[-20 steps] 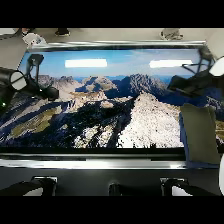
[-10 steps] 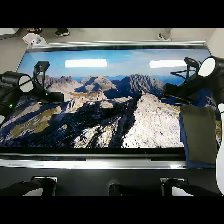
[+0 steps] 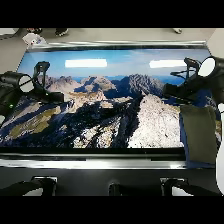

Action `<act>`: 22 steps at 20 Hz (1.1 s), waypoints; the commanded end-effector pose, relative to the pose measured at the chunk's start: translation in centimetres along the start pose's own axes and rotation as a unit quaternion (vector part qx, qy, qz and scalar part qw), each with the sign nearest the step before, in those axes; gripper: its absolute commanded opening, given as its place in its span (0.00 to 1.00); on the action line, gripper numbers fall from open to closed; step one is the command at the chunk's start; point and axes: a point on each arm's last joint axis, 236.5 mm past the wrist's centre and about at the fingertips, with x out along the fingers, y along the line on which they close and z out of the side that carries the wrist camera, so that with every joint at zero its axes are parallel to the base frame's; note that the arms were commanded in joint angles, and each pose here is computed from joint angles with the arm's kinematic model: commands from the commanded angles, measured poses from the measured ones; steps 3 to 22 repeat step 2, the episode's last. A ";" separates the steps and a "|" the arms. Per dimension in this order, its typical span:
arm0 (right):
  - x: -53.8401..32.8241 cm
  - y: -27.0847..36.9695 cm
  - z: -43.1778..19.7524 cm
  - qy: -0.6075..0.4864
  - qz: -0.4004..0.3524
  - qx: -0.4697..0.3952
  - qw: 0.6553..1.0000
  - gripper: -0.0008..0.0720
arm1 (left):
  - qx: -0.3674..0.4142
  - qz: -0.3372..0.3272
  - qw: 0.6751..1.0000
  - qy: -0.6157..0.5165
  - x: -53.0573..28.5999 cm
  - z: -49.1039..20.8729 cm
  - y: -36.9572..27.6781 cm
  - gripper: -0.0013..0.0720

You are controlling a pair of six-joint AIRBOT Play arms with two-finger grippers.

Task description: Fold the shirts.

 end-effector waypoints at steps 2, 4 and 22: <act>0.0 0.0 0.0 0.001 0.000 -0.001 1.000 0.94 | 0.000 0.001 1.000 0.000 0.0 0.0 0.0 0.64; 0.0 0.0 0.0 0.001 0.000 -0.001 1.000 0.94 | 0.000 0.001 1.000 0.000 0.0 0.0 0.0 0.64; 0.0 0.0 0.0 0.001 0.000 -0.001 1.000 0.94 | 0.000 0.001 1.000 0.000 0.0 0.0 0.0 0.64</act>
